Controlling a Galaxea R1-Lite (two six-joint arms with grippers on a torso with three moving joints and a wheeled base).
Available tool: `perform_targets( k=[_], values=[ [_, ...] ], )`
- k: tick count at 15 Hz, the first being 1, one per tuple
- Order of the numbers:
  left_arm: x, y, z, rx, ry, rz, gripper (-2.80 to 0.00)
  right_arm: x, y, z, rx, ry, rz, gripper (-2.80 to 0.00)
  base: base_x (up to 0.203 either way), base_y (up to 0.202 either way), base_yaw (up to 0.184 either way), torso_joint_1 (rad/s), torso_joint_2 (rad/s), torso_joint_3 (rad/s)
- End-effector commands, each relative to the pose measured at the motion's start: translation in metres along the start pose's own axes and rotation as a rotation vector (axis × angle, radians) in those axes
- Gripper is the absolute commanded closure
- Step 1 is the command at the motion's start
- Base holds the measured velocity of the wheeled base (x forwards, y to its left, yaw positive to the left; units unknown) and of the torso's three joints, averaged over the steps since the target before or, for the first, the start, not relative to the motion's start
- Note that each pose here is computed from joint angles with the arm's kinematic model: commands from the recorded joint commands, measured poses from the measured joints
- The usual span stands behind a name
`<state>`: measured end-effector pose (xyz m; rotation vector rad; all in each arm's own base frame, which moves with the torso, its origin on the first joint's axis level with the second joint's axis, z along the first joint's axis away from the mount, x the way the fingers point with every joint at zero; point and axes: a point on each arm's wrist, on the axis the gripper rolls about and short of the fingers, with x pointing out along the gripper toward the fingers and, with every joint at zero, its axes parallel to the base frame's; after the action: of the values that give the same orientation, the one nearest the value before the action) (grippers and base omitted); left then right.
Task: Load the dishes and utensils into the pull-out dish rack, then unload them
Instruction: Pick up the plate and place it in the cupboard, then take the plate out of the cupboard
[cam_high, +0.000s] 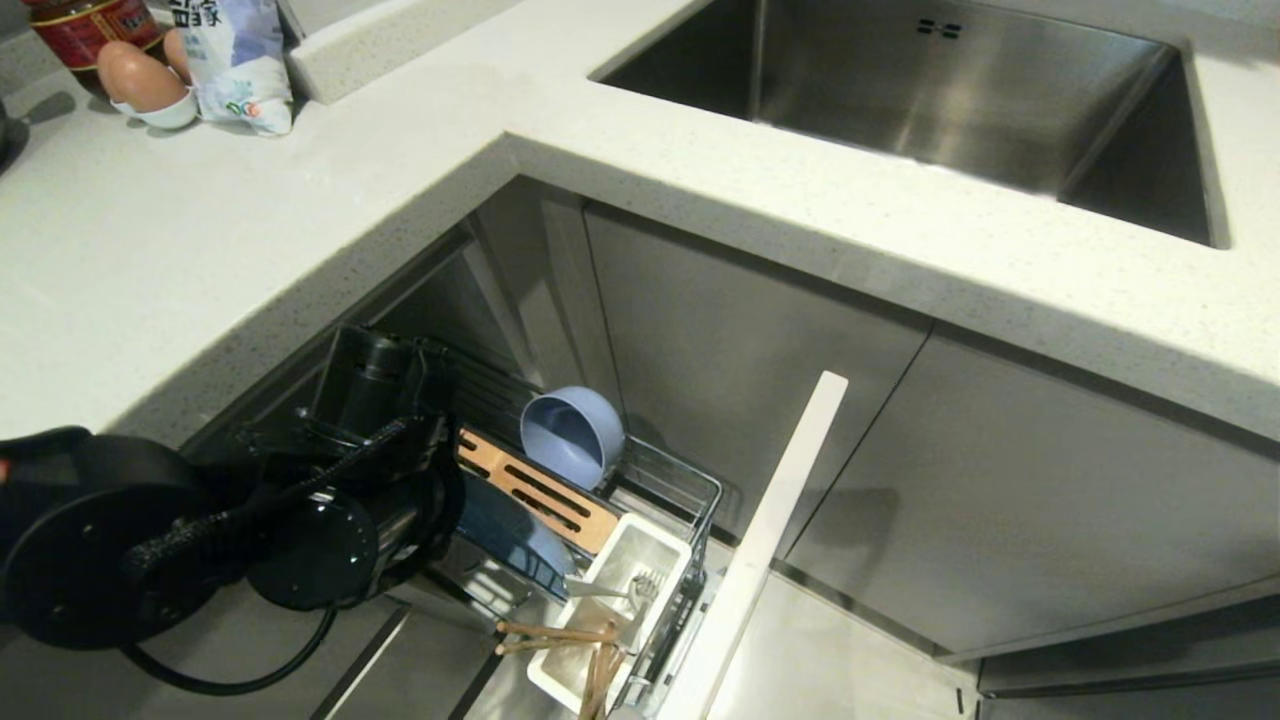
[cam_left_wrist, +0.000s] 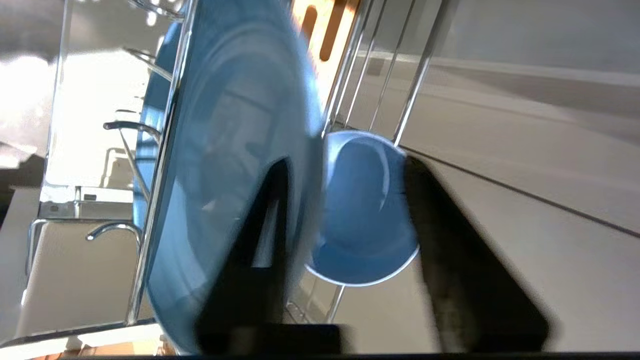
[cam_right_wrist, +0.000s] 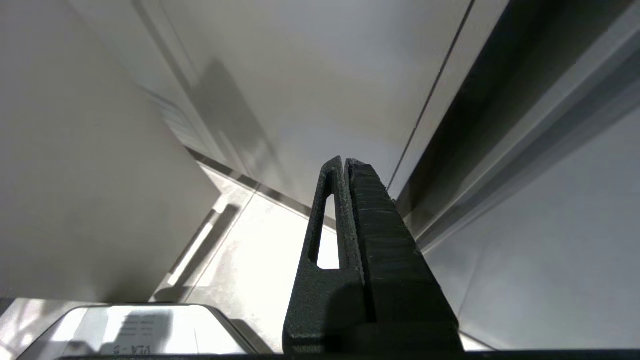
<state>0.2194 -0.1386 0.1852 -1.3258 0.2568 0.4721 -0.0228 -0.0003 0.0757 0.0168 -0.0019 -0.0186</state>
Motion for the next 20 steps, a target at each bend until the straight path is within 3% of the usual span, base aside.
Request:
perform_targets(
  k=[1, 3, 9, 10, 14, 17, 18, 20],
  values=[
    [-0.006, -0.005, 0.004, -0.031, -0.006, -0.026, -2.8, 0.0, 0.0, 0.0, 0.0, 0.0, 0.002, 0.0, 0.0, 0.0, 0.0, 0.0, 0.0, 0.0],
    [-0.018, -0.009, 0.008, -0.037, 0.009, -0.044, -2.8, 0.0, 0.0, 0.0, 0.0, 0.001, 0.002, 0.0, 0.0, 0.0, 0.0, 0.0, 0.0, 0.0],
    [-0.075, -0.03, 0.016, 0.033, 0.121, -0.064, -2.8, 0.0, 0.0, 0.0, 0.0, 0.002, 0.002, 0.0, 0.0, 0.0, 0.0, 0.0, 0.0, 0.0],
    [-0.086, -0.035, 0.018, 0.033, 0.137, -0.082, 0.0, 0.0, 0.0, 0.0, 0.0, 0.002, 0.002, 0.0, 0.0, 0.0, 0.0, 0.0, 0.0, 0.0],
    [-0.123, -0.058, 0.039, -0.026, 0.155, -0.184, 0.0, 0.0, 0.0, 0.0, 0.0, 0.0, 0.002, 0.0, 0.0, 0.0, 0.0, 0.0, 0.0, 0.0],
    [-0.157, -0.087, 0.075, -0.073, 0.091, -0.333, 0.0, 0.0, 0.0, 0.0, 0.0, 0.001, 0.002, 0.0, 0.0, 0.0, 0.0, 0.0, 0.0, 0.0],
    [-0.169, -0.097, 0.087, -0.071, 0.072, -0.391, 0.0, 0.0, 0.0, 0.0, 0.0, 0.0, 0.002, 0.0, 0.0, 0.0, 0.0, 0.0, 0.0, 0.0],
    [-0.187, -0.106, 0.11, 0.014, 0.037, -0.479, 0.0, 0.0, 0.0, 0.0, 0.0, 0.0, 0.002, 0.0, 0.0, 0.0, 0.0, 0.0, 0.0, 0.0]
  ],
)
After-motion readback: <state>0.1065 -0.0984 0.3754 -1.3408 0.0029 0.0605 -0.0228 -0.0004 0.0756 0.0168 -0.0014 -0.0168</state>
